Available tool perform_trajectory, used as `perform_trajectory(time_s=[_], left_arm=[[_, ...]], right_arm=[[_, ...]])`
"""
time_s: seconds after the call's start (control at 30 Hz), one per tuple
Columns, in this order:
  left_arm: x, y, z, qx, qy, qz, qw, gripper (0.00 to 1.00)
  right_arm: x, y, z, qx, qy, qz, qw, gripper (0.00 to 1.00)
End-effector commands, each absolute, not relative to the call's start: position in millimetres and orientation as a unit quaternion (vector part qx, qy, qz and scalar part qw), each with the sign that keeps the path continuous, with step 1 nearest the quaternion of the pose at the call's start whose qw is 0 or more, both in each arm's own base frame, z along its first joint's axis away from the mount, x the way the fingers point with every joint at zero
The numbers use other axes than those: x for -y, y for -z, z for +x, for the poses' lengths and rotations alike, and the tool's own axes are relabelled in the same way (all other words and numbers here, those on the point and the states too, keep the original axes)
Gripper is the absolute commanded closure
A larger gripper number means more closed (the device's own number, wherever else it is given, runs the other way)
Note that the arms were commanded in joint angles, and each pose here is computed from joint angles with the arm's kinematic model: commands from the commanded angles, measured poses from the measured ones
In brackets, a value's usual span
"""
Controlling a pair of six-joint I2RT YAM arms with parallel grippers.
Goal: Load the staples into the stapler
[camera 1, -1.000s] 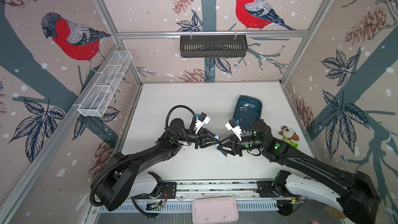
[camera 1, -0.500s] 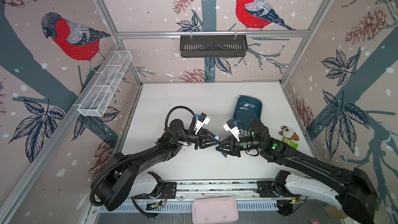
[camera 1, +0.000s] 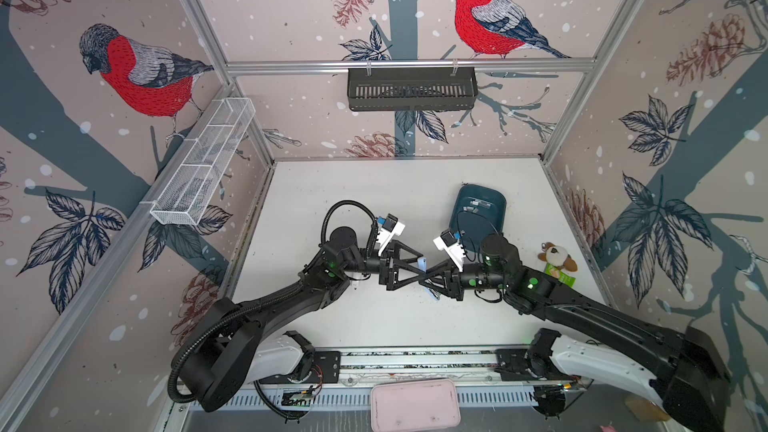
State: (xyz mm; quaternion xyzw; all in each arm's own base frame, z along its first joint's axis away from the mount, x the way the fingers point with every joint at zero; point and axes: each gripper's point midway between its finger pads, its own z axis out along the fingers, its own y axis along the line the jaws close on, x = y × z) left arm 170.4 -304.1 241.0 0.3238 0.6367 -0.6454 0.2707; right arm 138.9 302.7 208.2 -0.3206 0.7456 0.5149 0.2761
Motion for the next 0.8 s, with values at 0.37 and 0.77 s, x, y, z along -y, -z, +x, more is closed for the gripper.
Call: perform_trajectory(time_s=[0.37,0.77], left_arm=[[241.5,-215.7,226.2,-0.798,0.433,0.156,0.388,0.01],[201.4,-237.4,213.0,-0.815,0.374,0.125,0.425,0.01]], right_arm=[[-270.9,-166.7,182.5,-0.823,-0.379,-0.253,0.34,0.83],[-264.9,-148.8,222.2,-0.854,-0.268,-0.227,0.384,0.83]])
